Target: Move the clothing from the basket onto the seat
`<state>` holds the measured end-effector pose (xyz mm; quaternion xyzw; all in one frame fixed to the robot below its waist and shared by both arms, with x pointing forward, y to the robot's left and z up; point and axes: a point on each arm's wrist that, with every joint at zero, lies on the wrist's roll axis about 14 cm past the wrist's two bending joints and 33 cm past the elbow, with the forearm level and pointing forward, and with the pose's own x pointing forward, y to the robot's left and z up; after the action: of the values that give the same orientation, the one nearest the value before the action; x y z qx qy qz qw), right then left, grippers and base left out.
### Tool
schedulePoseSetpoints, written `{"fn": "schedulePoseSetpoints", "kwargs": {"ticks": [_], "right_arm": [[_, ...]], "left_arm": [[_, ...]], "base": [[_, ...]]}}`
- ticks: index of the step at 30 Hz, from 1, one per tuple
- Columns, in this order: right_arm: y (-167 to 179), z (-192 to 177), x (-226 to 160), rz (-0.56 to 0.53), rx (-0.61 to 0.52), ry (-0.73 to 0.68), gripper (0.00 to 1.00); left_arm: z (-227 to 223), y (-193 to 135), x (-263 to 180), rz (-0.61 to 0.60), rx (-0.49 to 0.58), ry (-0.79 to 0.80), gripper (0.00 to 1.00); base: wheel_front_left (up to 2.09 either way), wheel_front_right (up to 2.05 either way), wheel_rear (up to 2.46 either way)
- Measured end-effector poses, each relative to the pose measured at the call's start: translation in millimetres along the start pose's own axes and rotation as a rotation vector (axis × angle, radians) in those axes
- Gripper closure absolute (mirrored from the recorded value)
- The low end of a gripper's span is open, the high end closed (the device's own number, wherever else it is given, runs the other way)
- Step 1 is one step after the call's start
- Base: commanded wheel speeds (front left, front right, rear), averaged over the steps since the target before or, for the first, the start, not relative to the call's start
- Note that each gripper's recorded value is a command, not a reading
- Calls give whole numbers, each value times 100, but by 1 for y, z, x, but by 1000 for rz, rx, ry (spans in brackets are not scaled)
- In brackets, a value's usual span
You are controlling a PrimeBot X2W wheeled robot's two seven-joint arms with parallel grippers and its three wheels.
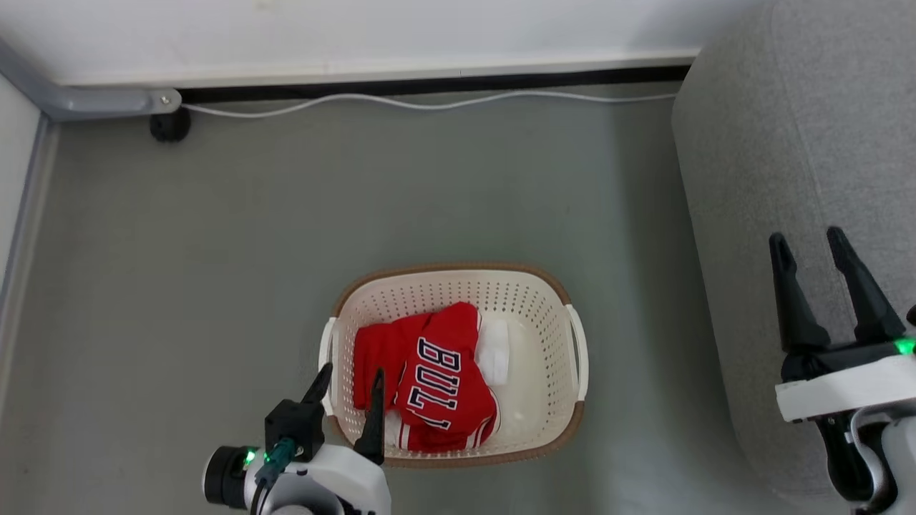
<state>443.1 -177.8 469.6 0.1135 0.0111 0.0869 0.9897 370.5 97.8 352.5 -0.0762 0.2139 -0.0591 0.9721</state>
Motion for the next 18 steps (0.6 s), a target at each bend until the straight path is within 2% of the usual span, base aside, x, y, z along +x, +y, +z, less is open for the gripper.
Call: {"fn": "schedulePoseSetpoints", "kwargs": {"ticks": [8,18], "right_arm": [[-15,-19,39,26,-12,23,0],[-30,-55,74,54,-28,67,0]], "left_arm": [[-33,-18,51,-51,-7,127,0],[-97,-41,98,-144,-11,327,0]], "base": [[0,0,0],[0,0,0]]}}
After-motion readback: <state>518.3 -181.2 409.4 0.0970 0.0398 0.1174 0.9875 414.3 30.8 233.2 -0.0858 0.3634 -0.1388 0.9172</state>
